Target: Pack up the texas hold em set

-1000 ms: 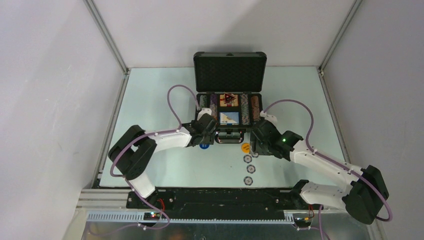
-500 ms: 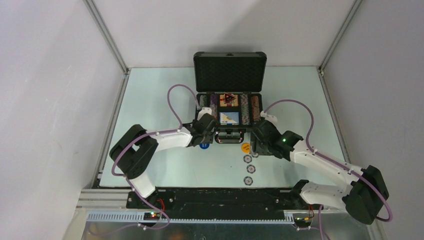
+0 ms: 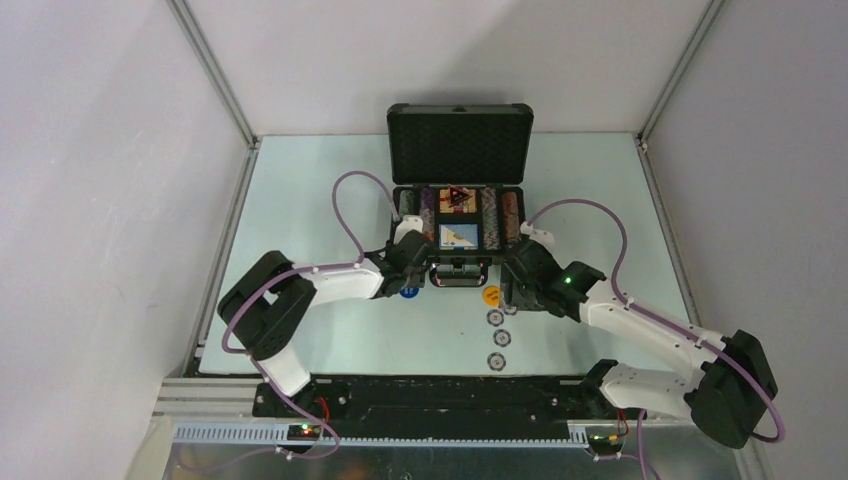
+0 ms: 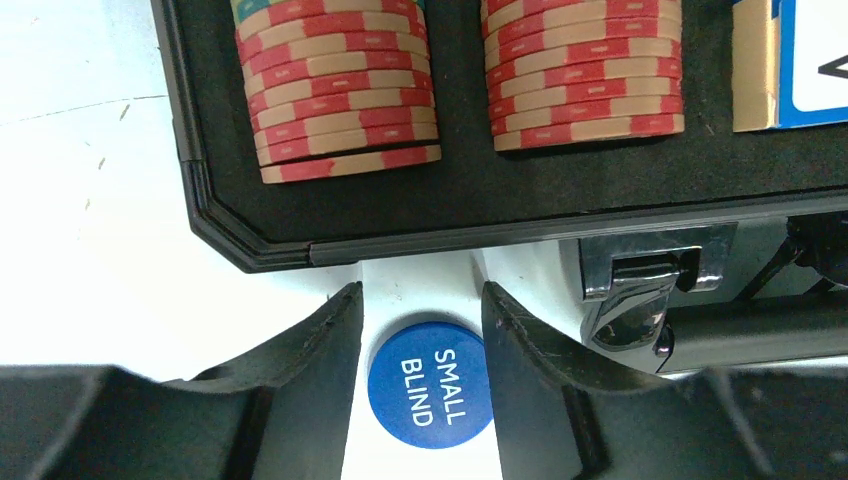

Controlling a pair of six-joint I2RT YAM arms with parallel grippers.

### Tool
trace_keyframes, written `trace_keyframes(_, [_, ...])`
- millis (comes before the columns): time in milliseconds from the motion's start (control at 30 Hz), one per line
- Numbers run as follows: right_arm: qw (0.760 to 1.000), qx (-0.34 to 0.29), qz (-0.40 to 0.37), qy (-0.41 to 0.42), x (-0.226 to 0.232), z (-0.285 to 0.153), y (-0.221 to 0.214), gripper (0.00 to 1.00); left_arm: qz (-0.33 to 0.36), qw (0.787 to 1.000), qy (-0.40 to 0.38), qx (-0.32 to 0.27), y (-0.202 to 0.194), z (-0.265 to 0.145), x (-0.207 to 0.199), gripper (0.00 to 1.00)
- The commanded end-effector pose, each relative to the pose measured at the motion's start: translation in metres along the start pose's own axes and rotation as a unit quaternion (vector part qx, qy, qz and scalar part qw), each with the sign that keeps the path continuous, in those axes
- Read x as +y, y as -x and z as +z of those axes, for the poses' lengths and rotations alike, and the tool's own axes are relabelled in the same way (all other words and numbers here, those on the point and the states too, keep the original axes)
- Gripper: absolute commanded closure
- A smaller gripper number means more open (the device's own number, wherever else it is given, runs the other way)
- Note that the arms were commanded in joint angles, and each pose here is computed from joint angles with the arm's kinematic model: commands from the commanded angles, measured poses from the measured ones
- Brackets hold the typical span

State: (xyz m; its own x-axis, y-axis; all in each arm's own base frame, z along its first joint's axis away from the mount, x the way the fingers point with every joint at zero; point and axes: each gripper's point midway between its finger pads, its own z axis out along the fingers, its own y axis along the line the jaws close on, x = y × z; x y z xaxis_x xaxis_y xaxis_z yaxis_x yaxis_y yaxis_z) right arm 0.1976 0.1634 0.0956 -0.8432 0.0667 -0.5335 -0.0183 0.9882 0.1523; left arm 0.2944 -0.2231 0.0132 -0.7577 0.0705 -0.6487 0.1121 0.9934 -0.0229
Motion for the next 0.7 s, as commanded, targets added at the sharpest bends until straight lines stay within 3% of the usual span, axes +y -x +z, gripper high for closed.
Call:
trace_keyframes(0, [1.0,-0.008,0.002,-0.002,0.002,0.001,0.002,0.33,0.019,0.997,0.013,0.073,-0.054,0.001,0.014,0.49])
trace_keyframes(667, [1.0,-0.006,0.002,0.001,0.004,0.003,0.002,0.32,0.014,0.995,-0.012,0.098,-0.084,-0.017,0.015,0.54])
